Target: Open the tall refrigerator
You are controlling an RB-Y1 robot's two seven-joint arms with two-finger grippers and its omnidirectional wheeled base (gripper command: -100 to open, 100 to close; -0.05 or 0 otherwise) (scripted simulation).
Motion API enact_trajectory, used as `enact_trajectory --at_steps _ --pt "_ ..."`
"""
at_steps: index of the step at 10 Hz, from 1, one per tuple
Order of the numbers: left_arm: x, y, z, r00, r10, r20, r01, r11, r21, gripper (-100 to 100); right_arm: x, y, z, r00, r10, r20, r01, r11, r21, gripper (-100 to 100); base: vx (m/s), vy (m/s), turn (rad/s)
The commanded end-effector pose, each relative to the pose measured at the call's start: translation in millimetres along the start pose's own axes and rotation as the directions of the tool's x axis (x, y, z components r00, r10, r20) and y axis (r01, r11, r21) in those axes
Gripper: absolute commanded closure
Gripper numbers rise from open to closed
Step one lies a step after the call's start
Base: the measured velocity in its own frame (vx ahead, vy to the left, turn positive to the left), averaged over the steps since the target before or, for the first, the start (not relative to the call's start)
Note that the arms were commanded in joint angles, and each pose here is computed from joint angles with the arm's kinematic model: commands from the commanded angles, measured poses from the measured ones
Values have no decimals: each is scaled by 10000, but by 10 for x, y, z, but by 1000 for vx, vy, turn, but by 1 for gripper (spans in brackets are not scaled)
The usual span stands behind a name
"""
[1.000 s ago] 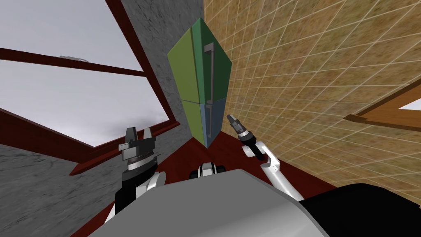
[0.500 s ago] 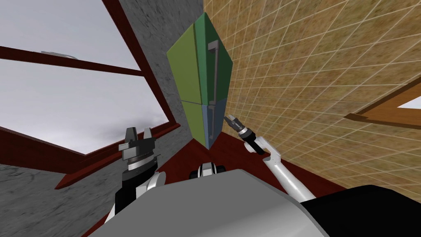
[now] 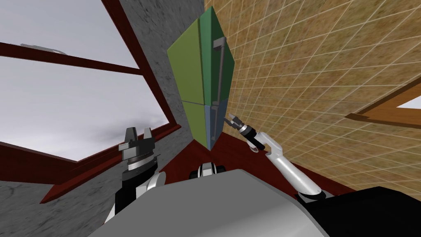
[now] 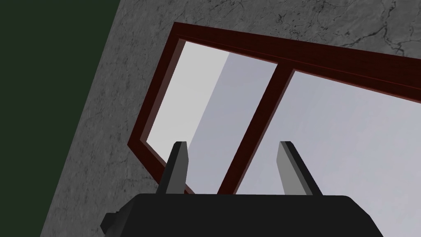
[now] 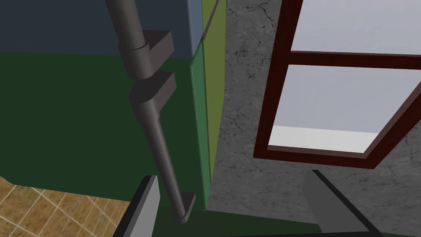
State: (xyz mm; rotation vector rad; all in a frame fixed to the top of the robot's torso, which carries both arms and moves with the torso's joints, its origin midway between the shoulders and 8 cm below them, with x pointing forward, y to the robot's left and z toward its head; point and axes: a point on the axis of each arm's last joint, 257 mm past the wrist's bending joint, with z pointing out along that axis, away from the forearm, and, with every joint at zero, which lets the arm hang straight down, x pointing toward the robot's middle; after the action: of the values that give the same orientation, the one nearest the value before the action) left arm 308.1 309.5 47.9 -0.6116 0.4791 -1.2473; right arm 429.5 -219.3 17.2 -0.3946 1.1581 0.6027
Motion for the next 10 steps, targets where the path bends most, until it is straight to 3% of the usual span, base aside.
enact_trajectory --at_steps 1,3,4,6,7,8,9,10 --pt "0 0 0 10000 0 0 0 10000 0 0 54 -127 21 9938 -956 -567 951 9954 -110 -100 67 85 -23" --pt "0 0 0 10000 0 0 0 10000 0 0 96 -329 46 9704 -2109 -1177 2099 9775 -208 -100 69 108 -64" --pt "0 0 0 10000 0 0 0 10000 0 0 94 -333 43 9669 -2217 -1263 2199 9751 -281 -100 59 109 -24" --pt "0 0 0 10000 -1 0 1 10000 0 0 98 -561 60 9259 -3317 -1807 3301 9431 -396 -100 61 115 -59" --pt "0 0 0 10000 0 0 0 10000 0 0 91 -568 57 9198 -3439 -1892 3410 9388 -484 -100 56 96 -28" --pt "0 0 0 10000 -1 0 1 10000 1 0 74 -688 63 8907 -3999 -2162 3971 9159 -583 -100 50 83 -35" --pt "0 0 0 10000 0 0 0 10000 0 0 72 -690 63 8895 -4019 -2175 3988 9151 -597 -100 42 63 -20" --pt "0 0 0 10000 0 -1 0 10000 1 0 42 -812 67 8555 -4569 -2434 4539 8881 -717 -100 49 71 -35"
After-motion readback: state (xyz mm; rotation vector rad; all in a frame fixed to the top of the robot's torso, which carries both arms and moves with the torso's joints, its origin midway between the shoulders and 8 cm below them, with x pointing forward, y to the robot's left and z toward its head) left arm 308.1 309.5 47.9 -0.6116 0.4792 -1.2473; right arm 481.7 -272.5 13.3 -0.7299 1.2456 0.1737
